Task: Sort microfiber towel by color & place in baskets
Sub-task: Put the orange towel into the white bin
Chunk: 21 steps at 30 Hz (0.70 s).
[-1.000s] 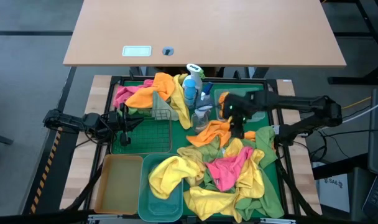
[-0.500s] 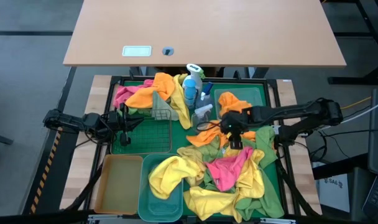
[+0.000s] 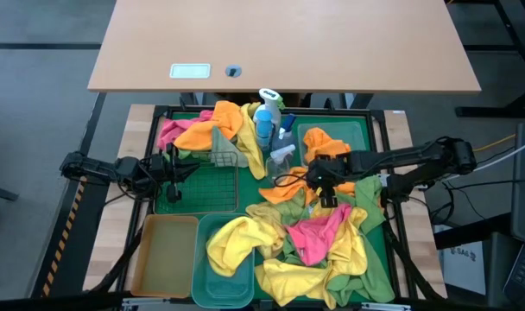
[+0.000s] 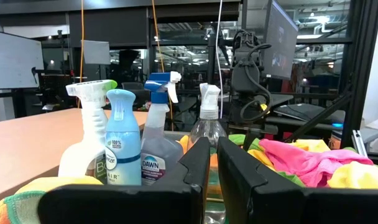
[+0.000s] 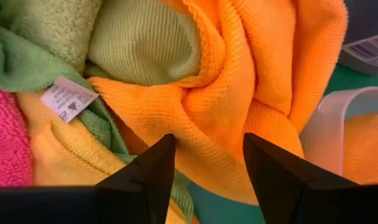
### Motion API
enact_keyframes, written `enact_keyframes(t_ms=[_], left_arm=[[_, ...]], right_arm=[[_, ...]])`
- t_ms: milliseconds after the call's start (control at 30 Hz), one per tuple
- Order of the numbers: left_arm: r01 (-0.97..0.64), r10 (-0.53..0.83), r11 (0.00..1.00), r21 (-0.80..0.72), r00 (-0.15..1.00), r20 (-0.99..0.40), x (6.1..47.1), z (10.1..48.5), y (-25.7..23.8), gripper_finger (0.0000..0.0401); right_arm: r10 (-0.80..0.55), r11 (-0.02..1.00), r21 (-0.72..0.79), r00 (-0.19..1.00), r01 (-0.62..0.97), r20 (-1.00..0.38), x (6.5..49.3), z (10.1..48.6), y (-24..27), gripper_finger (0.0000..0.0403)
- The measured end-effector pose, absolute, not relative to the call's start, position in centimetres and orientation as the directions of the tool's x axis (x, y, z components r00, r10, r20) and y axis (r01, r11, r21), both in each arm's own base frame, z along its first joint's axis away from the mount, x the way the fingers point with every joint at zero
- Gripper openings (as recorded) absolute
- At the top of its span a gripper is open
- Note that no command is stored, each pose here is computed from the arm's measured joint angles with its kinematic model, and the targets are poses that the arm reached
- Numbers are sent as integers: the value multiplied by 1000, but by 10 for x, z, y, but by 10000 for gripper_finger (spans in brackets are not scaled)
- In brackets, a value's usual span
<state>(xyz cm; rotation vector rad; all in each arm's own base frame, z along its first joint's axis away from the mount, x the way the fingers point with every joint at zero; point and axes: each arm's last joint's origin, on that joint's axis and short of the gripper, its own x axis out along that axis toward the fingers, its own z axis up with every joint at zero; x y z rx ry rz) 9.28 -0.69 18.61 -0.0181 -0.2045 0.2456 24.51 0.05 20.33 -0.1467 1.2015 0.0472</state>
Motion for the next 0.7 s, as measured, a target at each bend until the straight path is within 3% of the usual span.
enact_keyframes(t_ms=[100, 333, 500, 700], left_arm=[[-240, 243, 970, -43, 949, 199, 93, 186, -7, 29], [-239, 243, 970, -43, 949, 199, 93, 186, -7, 29], [-239, 243, 970, -43, 949, 199, 93, 186, -7, 29], [-239, 243, 970, -43, 949, 199, 93, 186, -7, 29]], right_arm=[[-42, 990, -89, 361, -114, -932, 245, 203, 0, 145], [19, 990, -33, 361, -137, -932, 245, 203, 2, 11], [51, 990, -1, 362, -143, -931, 247, 209, 3, 24], [55, 989, 1, 370, -145, -928, 254, 250, 3, 6]])
